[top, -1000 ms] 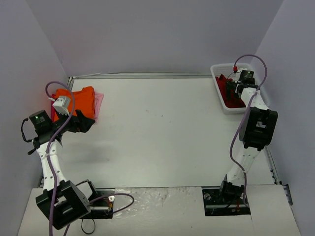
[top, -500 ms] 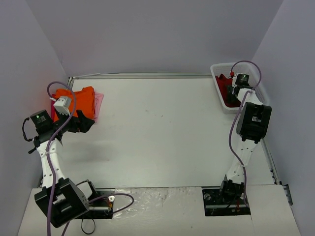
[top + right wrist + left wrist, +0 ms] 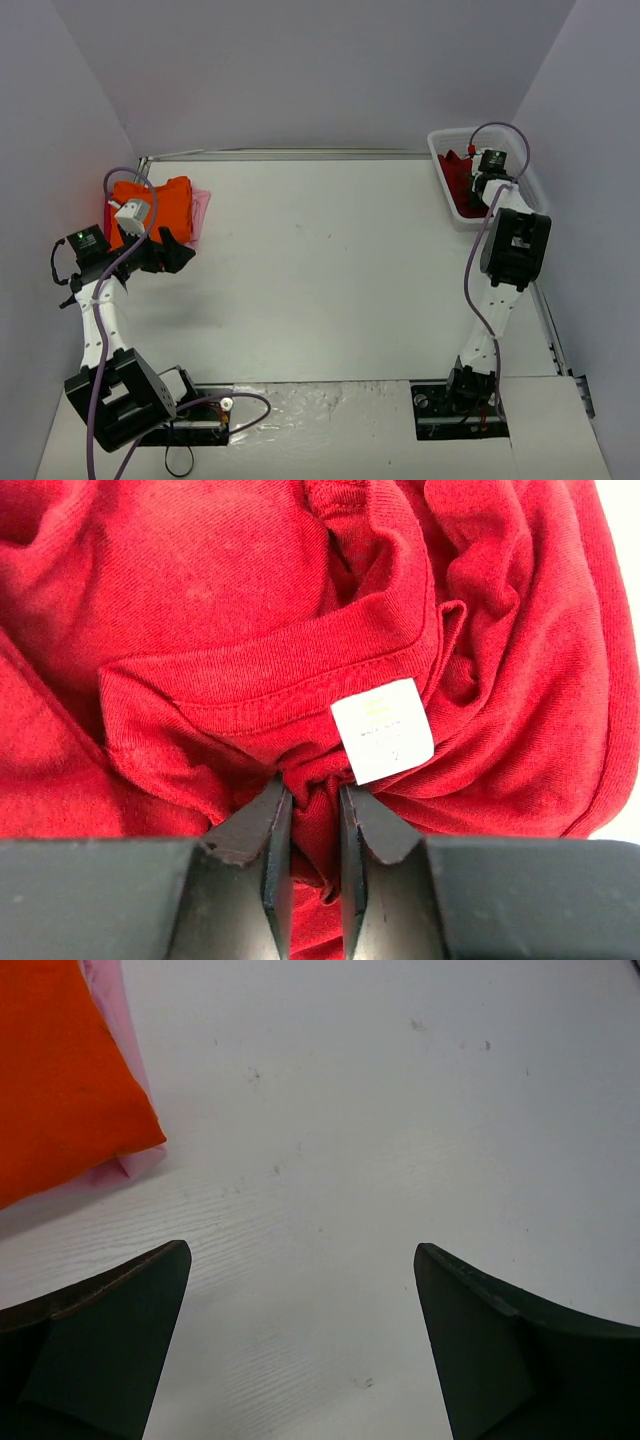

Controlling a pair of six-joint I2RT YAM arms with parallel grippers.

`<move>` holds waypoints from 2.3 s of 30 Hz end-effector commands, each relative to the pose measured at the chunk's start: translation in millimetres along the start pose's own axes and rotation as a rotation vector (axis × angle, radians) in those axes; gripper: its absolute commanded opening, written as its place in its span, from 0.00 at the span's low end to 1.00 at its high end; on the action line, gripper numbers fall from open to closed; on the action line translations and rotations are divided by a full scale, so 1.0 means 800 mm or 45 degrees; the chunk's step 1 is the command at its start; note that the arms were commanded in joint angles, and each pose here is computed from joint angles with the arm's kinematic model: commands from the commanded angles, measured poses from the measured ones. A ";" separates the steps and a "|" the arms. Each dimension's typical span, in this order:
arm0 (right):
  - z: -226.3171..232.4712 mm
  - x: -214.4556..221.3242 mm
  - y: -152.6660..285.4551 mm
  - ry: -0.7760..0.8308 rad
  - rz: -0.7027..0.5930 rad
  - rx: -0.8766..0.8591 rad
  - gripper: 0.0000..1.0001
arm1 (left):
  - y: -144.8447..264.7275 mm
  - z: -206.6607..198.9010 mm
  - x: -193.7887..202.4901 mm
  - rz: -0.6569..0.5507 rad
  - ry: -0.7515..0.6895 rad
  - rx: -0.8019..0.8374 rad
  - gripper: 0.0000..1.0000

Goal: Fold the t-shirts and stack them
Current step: Grab crumpled tshirt from bin with the right arm, then move the tshirt to the center of the board

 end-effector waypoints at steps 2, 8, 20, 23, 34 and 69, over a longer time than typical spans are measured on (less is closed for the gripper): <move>-0.009 -0.009 0.049 -0.018 -0.024 -0.036 0.00 | 0.006 -0.012 -0.022 -0.044 -0.095 0.050 0.94; -0.032 -0.060 0.139 -0.056 -0.237 -0.022 0.00 | 0.007 -0.015 -0.022 -0.041 -0.098 0.048 0.94; -0.051 -0.121 0.267 -0.082 -0.530 0.043 0.00 | 0.011 -0.017 -0.023 -0.043 -0.104 0.025 0.94; -0.048 -0.136 0.300 -0.077 -0.613 0.032 0.00 | 0.010 -0.017 -0.023 -0.042 -0.105 0.023 0.94; -0.002 -0.210 0.489 0.019 -1.062 -0.038 0.00 | 0.011 -0.015 -0.024 -0.042 -0.109 -0.003 0.94; 0.224 -0.038 0.475 0.671 -0.682 -1.102 0.93 | 0.011 -0.011 -0.021 -0.026 -0.101 -0.018 0.94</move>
Point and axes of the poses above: each gripper's point midway between its finger pads, its own y axis back along the fingers, its own z axis along the line the jaws close on, x = y × z, the point moved 5 cm from there along y, back along the fingers, and after that the axes turned 4 degrees about y, right-handed, at the moved point
